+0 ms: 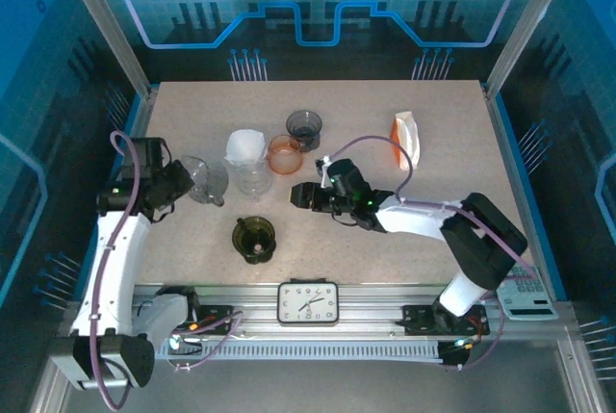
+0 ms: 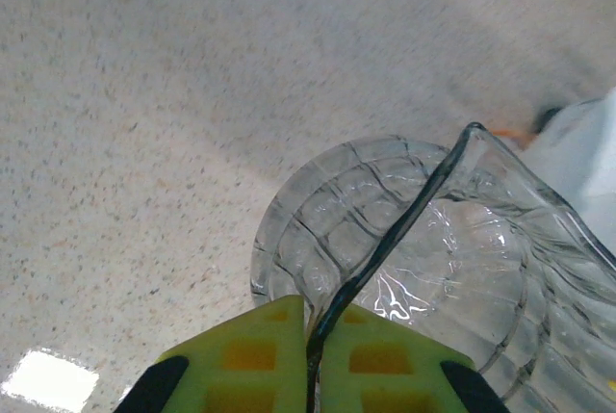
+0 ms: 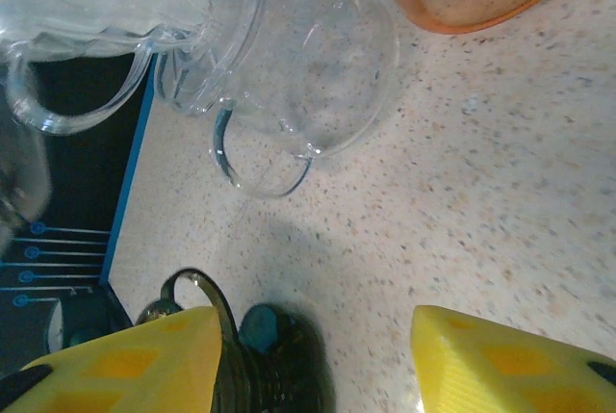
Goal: Place the coffee filter in the dripper
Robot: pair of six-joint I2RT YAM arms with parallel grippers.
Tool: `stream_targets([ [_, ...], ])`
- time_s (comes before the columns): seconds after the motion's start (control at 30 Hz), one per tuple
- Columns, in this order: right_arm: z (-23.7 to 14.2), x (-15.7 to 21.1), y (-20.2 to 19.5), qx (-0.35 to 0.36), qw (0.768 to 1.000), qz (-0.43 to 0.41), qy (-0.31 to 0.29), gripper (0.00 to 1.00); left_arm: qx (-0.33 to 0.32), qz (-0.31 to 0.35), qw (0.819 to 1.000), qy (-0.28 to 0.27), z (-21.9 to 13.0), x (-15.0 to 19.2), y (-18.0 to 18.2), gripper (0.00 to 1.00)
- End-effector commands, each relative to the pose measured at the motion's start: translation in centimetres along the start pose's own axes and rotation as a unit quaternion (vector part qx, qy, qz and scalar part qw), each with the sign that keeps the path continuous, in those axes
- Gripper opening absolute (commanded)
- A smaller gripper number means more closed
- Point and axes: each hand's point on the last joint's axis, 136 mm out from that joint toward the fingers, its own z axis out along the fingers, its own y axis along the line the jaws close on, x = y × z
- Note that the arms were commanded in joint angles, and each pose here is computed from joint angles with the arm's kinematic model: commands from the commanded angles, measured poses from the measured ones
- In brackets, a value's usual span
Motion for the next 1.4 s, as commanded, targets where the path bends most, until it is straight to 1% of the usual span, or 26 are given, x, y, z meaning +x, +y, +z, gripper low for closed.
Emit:
stream_targets([
  [0.0, -2.2, 0.8, -1.6, 0.049, 0.998, -0.029, -0.007, 0.57, 0.047, 0.013, 0.998, -0.038, -3.2, -2.1, -2.8, 0.00],
  [0.13, -4.9, 0.5, -2.6, 0.080, 0.995, -0.045, -0.025, 0.58, 0.086, 0.065, 0.993, -0.057, -6.0, -2.5, -6.8, 0.00],
  [0.27, -7.2, 0.4, -4.1, 0.110, 0.992, -0.052, -0.037, 0.59, 0.123, 0.129, 0.983, -0.046, -7.3, -0.7, -11.5, 0.00],
  [0.4, -9.5, 0.2, -6.0, 0.146, 0.987, -0.053, -0.048, 0.60, 0.150, 0.195, 0.969, -0.013, -7.1, 3.1, -15.4, 0.00],
  [0.53, -11.9, 0.2, -7.8, 0.177, 0.981, -0.052, -0.059, 0.61, 0.153, 0.267, 0.950, 0.045, -4.6, 8.9, -18.3, 0.00],
  [0.63, -13.6, 0.1, -8.8, 0.196, 0.977, -0.048, -0.069, 0.61, 0.129, 0.313, 0.937, 0.086, -1.5, 13.0, -19.3, 0.00],
  [0.7, -14.5, 0.0, -9.2, 0.201, 0.975, -0.046, -0.076, 0.62, 0.117, 0.337, 0.928, 0.104, 0.3, 15.2, -19.7, 0.00],
  [0.83, -15.6, 0.2, -9.7, 0.211, 0.973, -0.044, -0.080, 0.62, 0.091, 0.370, 0.916, 0.124, 3.4, 17.9, -20.2, 0.00],
  [1.0, -16.3, 0.6, -10.0, 0.216, 0.972, -0.044, -0.077, 0.62, 0.053, 0.399, 0.906, 0.135, 6.4, 19.9, -19.2, 0.00],
  [1.13, -16.6, 0.8, -10.3, 0.220, 0.972, -0.042, -0.077, 0.63, 0.032, 0.413, 0.900, 0.135, 7.9, 21.2, -18.2, 0.00],
  [1.37, -16.6, 0.8, -10.6, 0.220, 0.972, -0.037, -0.078, 0.64, 0.027, 0.411, 0.901, 0.135, 9.3, 22.7, -17.2, 0.00],
])
